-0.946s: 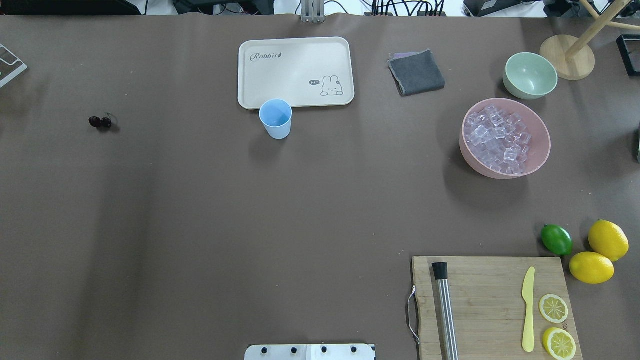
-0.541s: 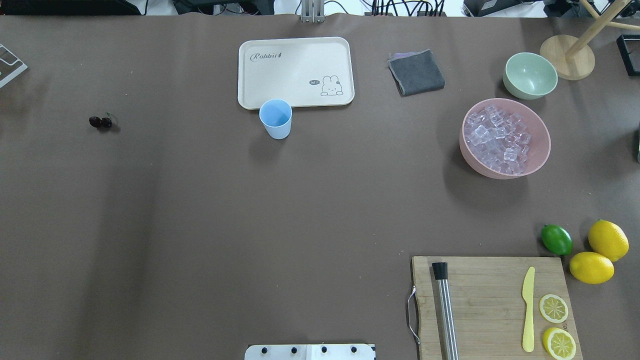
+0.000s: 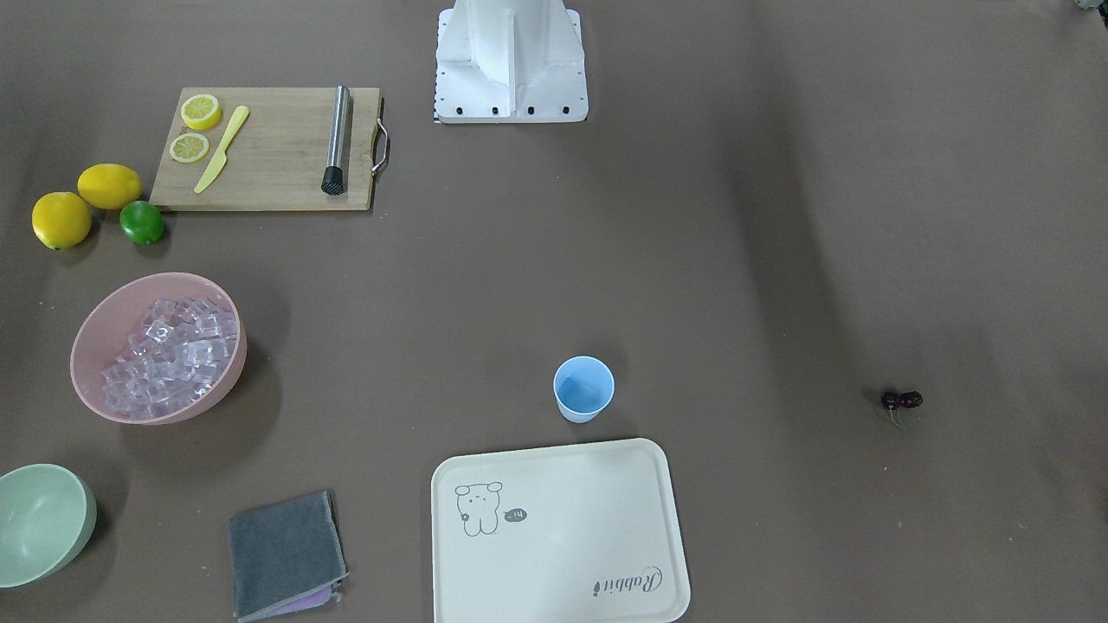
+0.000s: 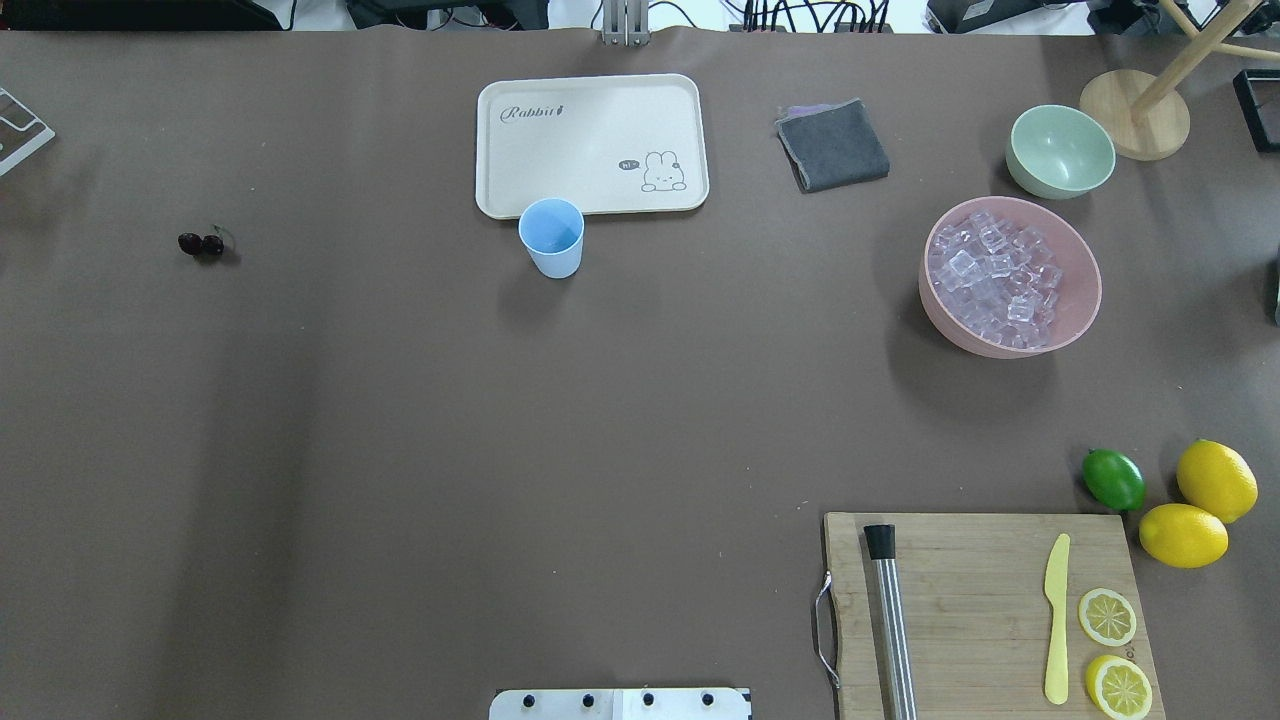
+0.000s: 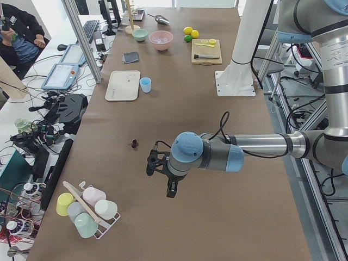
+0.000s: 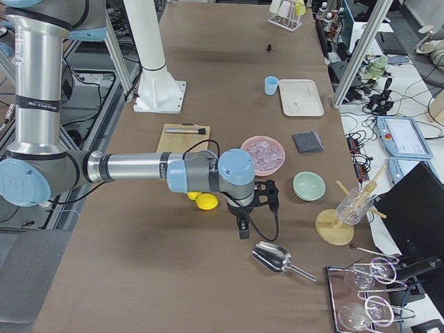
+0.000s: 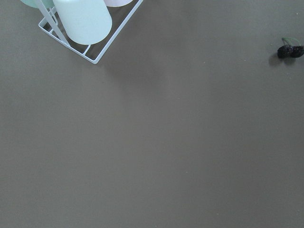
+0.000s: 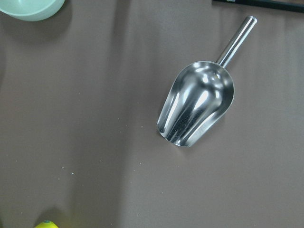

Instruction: Put ice and cherries in cup

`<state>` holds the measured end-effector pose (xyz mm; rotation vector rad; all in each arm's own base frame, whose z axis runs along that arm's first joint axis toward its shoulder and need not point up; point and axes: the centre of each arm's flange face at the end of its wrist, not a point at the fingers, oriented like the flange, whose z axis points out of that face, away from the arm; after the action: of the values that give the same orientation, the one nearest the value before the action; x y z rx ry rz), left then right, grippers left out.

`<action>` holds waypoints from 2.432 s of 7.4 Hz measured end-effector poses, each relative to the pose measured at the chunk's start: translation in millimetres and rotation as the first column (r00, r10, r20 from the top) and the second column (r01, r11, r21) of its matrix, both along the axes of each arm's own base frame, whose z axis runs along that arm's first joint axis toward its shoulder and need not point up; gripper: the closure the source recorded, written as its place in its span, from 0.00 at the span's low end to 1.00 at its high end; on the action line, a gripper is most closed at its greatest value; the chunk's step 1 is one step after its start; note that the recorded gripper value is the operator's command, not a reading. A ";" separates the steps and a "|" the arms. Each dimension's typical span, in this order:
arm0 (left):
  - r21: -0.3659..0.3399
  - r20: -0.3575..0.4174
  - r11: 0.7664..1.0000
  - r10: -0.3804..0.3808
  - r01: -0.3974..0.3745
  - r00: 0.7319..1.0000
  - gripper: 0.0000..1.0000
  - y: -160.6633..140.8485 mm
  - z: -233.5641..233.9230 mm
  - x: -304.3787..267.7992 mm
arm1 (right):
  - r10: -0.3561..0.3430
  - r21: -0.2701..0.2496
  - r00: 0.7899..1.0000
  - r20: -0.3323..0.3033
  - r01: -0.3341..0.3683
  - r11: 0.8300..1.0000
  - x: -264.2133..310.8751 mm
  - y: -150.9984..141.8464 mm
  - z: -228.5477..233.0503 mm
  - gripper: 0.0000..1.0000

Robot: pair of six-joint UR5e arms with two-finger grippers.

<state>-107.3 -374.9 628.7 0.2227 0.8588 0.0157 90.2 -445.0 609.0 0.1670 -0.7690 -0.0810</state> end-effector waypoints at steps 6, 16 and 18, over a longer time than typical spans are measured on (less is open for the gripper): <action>0.004 0.003 1.000 -0.004 0.004 1.000 0.02 4.3 -1.0 -1.7 | -0.107 0.088 0.994 0.005 0.106 0.990 -147.6 -68.9 -124.1 0.02; -0.007 -0.003 1.000 -0.016 0.016 1.000 0.02 7.6 8.3 -6.8 | -0.111 0.083 0.993 -0.030 0.113 0.990 -352.3 -102.3 -221.9 0.05; -0.002 -0.002 1.000 -0.021 0.021 1.000 0.02 8.0 5.9 -8.9 | -0.119 0.105 0.993 -0.019 0.120 0.987 -367.4 -112.8 -196.7 0.12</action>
<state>-116.2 -366.9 634.7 0.2300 0.8584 -0.0053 -277.3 -557.8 412.3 0.2207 -0.7617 -0.2369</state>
